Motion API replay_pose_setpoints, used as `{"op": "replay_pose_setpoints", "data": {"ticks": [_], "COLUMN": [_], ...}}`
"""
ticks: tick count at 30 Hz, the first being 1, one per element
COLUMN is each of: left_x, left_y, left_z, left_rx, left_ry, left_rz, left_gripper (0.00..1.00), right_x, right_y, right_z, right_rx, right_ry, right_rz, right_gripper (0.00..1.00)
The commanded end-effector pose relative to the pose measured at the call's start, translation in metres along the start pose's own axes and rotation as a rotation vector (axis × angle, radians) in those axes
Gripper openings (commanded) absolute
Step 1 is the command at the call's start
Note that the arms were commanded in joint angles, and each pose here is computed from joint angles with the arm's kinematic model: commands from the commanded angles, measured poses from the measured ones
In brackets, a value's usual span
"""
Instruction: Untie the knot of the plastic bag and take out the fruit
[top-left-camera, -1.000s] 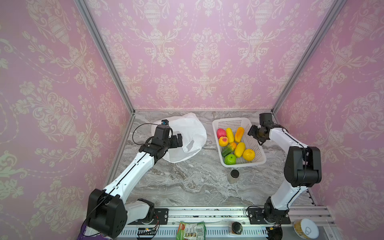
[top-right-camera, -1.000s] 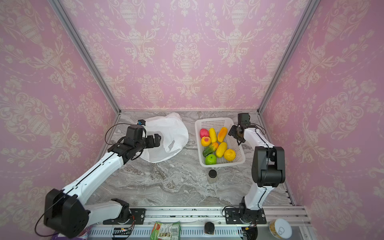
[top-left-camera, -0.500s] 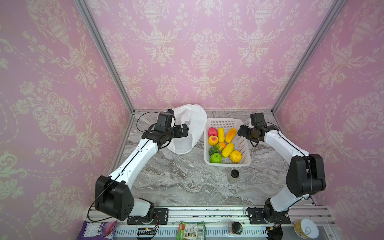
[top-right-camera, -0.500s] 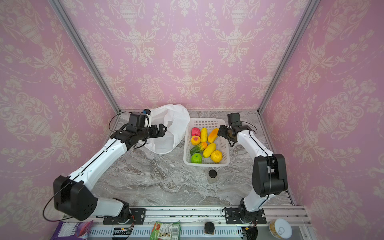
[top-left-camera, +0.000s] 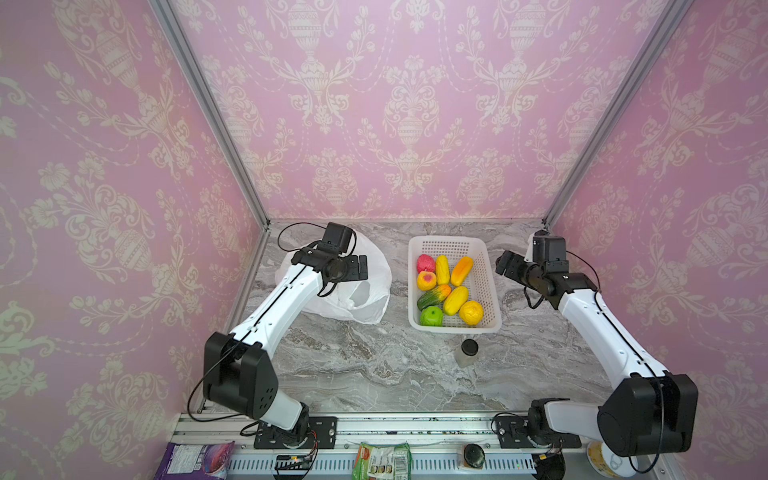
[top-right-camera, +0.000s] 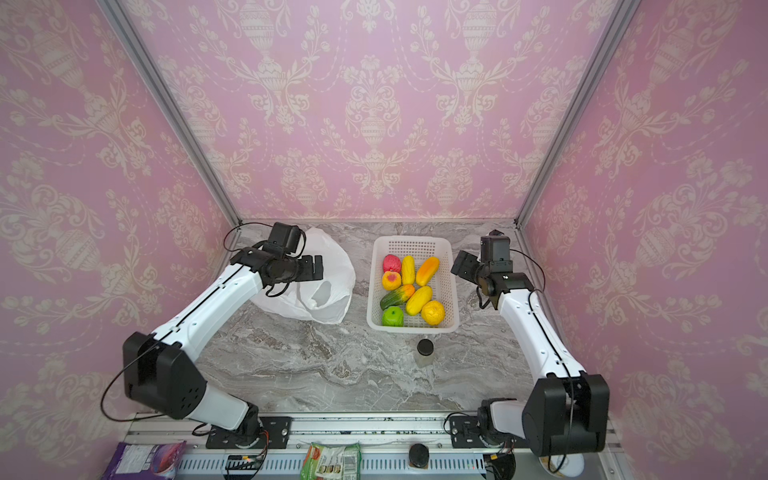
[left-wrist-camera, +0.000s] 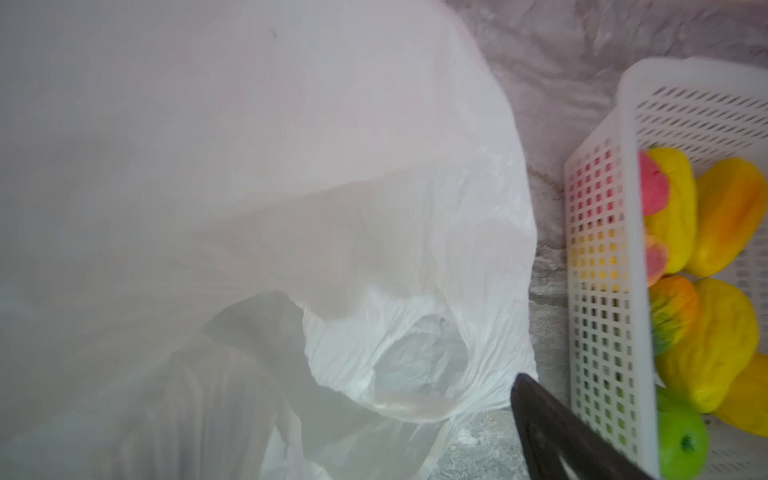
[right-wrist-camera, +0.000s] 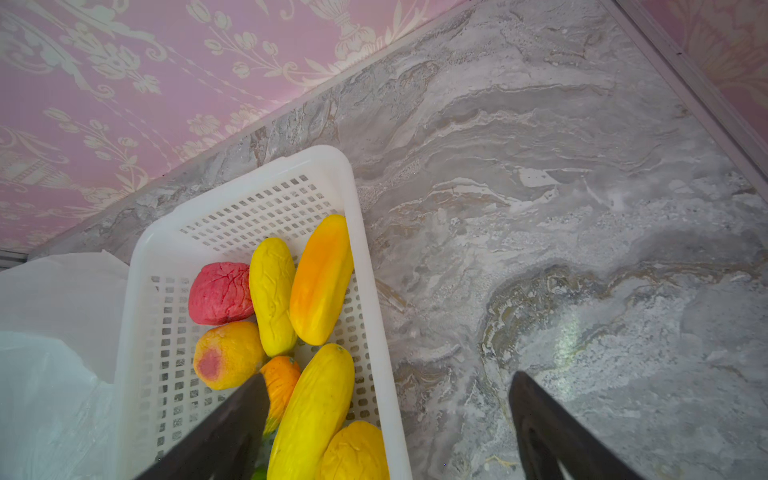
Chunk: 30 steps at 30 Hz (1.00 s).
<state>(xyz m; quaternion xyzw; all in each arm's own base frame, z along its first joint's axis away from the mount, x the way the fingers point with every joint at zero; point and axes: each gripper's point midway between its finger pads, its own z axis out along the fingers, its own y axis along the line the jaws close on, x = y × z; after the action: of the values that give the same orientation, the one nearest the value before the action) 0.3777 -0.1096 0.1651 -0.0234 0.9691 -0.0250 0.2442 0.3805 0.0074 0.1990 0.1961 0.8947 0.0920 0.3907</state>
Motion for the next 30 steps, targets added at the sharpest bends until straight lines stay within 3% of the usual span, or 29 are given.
{"op": "replay_pose_setpoints", "data": {"ticks": [1, 3, 6, 12, 17, 20, 23, 26, 30], "left_x": [0.005, 0.001, -0.006, -0.024, -0.026, -0.022, -0.015, -0.007, -0.001], "left_y": [0.019, 0.030, 0.030, 0.037, 0.030, 0.017, 0.039, 0.068, 0.136], "left_z": [-0.015, -0.015, -0.021, -0.072, -0.103, -0.113, -0.122, -0.130, -0.125], "left_rx": [-0.194, -0.277, -0.288, -0.430, -0.296, -0.096, -0.161, -0.247, -0.300], "left_ry": [0.076, 0.093, 0.065, -0.081, -0.196, -0.235, -0.247, -0.304, -0.424], "left_rz": [0.153, 0.163, 0.152, 0.174, 0.118, 0.065, 0.017, -0.031, -0.296], "left_gripper": [0.99, 0.99, 0.99, 0.99, 0.99, 0.99, 0.99, 0.99, 0.99], "right_x": [-0.002, -0.002, -0.003, 0.001, -0.002, -0.001, 0.004, 0.001, -0.030], "right_y": [-0.006, -0.007, -0.007, -0.009, 0.024, 0.040, 0.069, 0.076, 0.038], "right_z": [-0.001, 0.000, -0.001, -0.003, -0.032, -0.044, -0.052, -0.053, -0.050], "right_rx": [0.021, 0.025, 0.021, 0.023, -0.069, -0.140, -0.225, -0.183, -0.046], "right_ry": [-0.022, -0.027, -0.032, -0.029, -0.097, -0.129, -0.136, -0.147, -0.244], "right_rz": [-0.022, -0.023, -0.021, -0.018, -0.110, -0.119, -0.187, -0.226, -0.113], "right_gripper": [0.91, 0.91, 0.92, 0.90, 0.91, 0.90, 0.89, 0.90, 0.95]}}
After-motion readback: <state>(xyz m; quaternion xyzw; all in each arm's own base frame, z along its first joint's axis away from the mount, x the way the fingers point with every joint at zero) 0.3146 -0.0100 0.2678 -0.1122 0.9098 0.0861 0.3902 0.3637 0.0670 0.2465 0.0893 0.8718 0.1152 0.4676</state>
